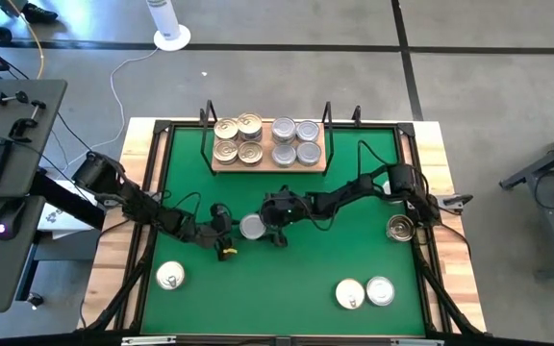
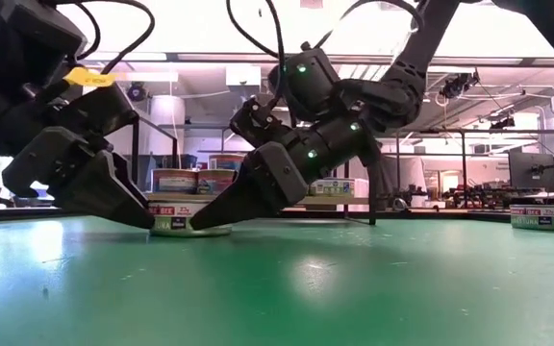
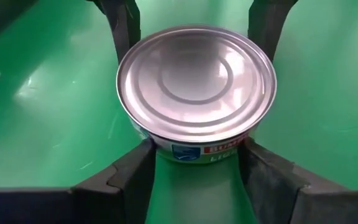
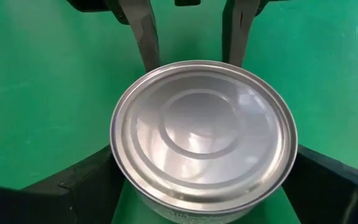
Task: Stack canned seafood by type on shelf
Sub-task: Stack the green tuna can on top of the other green tuna can on the shelf
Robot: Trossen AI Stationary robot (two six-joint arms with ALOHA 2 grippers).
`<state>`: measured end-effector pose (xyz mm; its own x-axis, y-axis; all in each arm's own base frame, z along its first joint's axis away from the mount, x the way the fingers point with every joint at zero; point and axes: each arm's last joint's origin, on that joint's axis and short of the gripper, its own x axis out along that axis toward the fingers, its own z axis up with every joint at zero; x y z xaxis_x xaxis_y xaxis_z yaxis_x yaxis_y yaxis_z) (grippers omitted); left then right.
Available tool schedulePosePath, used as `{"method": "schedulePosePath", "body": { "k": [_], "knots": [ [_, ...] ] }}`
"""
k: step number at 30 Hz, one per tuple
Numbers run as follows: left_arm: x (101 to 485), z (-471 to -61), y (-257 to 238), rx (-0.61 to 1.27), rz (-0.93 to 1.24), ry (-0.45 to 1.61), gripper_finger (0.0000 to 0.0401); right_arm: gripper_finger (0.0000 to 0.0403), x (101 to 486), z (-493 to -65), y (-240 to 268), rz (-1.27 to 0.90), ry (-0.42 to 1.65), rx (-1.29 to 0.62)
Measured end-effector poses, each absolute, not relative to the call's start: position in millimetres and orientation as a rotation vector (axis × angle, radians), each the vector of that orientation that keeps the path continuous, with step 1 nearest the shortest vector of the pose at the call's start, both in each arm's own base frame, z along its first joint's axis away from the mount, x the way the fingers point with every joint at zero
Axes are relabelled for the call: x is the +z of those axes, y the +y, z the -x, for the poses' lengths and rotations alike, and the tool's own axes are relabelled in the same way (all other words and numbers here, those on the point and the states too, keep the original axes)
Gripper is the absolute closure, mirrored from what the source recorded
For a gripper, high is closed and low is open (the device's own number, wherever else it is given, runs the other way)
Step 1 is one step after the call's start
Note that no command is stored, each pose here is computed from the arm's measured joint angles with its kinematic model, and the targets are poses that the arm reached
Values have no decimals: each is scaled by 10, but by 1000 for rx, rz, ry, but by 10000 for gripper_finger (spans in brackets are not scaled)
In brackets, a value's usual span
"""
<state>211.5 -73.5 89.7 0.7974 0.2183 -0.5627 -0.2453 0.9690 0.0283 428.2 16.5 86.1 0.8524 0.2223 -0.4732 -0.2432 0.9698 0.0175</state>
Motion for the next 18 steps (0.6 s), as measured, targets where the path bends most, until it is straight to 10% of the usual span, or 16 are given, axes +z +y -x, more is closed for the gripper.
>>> {"method": "schedulePosePath", "body": {
  "k": [18],
  "knots": [
    [876, -2029, -857, 315, 91, 591, 199, 41, 1611, -3327, 343, 81, 452, -96]
  ]
}}
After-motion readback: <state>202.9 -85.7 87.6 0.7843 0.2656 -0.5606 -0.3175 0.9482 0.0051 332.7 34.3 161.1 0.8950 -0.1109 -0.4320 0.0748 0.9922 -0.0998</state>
